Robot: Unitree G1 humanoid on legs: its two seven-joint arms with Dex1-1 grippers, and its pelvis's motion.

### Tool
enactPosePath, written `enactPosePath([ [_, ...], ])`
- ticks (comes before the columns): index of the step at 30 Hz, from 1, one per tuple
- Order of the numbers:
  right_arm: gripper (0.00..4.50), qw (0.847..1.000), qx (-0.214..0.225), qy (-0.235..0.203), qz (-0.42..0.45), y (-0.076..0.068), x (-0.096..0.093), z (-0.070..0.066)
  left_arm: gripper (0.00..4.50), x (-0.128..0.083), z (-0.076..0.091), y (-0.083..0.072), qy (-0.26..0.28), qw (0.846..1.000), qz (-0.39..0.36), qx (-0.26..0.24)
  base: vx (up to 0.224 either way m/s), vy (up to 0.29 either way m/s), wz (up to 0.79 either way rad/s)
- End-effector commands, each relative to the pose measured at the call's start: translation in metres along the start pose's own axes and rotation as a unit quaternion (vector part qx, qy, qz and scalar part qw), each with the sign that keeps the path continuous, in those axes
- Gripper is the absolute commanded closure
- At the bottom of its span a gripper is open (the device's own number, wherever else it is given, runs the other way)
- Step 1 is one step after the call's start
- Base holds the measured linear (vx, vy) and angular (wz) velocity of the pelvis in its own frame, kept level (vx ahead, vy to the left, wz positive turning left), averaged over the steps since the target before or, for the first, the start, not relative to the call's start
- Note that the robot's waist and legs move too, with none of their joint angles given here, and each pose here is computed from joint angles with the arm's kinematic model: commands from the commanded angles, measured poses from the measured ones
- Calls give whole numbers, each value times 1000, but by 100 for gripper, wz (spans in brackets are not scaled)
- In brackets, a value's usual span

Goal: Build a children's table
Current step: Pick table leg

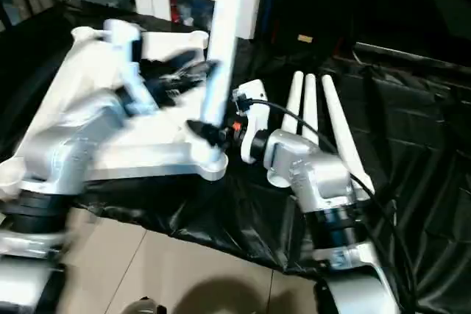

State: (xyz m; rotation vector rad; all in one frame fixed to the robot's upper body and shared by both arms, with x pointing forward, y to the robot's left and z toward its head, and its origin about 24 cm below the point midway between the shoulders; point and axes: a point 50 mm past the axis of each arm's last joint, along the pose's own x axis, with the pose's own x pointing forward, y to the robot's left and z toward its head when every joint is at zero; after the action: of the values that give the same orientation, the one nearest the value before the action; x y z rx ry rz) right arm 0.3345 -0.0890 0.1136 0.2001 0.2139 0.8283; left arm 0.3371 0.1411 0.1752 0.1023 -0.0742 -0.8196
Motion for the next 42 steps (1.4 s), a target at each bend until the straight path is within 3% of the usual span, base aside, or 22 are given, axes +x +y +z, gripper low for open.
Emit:
enactPosePath([
  [1,258,999,-16,-16,-25,-6,-3,2,173,-1,-17,-5,48,997,-37,37,0,0,0],
  [2,259,999,-10,-16,-29,-8,-4,0,173,-9,-34,-5,104,989,-72,75,0,0,0],
  [3,259,999,-10,-16,-29,-8,-4,-1,173,-10,-36,-5,111,988,-76,79,0,0,0],
  [7,259,999,-2,-24,-26,-7,-4,-5,173,-28,-71,-11,201,962,-164,79,0,0,0],
  [8,259,999,-4,-29,-21,-6,-4,-7,191,-32,-82,-8,225,956,-171,78,0,0,0],
  [13,259,999,-3,-48,-20,-5,-4,-9,215,-35,-99,-1,262,946,-177,75,0,0,0],
  [15,259,998,-4,-52,-18,-5,-6,-11,249,-37,-105,4,277,941,-179,76,0,0,0],
  [19,259,998,0,-60,-16,-4,-9,-14,281,-37,-106,10,273,946,-163,68,0,0,0],
  [22,259,998,-7,-66,-14,-5,-11,-15,297,-29,-89,10,203,964,-169,34,0,0,0],
  [25,259,997,-17,-68,-9,-4,-13,-14,299,-21,-56,8,99,978,-181,-32,0,0,0],
  [27,259,997,-19,-68,-8,-4,-13,-14,299,-19,-50,9,80,979,-181,-46,0,0,0],
  [28,259,998,-27,-64,-7,-4,-13,-14,299,-14,-40,11,55,983,-170,-52,0,0,0],
  [29,259,998,-43,-54,-1,-2,-12,-16,299,0,-24,18,25,992,-109,-58,0,0,0],
  [33,259,997,-55,-44,9,2,-9,-18,299,21,-12,24,15,998,-30,-44,0,0,0],
  [34,259,997,-62,-39,14,4,-7,-19,299,32,-6,19,10,999,-15,-33,0,0,0],
  [38,259,997,-66,-37,16,5,-6,-20,299,37,-4,15,11,999,-12,-33,0,0,0],
  [42,259,997,-75,-29,16,4,-4,-22,299,59,21,-29,-60,991,-114,-35,0,0,0],
])
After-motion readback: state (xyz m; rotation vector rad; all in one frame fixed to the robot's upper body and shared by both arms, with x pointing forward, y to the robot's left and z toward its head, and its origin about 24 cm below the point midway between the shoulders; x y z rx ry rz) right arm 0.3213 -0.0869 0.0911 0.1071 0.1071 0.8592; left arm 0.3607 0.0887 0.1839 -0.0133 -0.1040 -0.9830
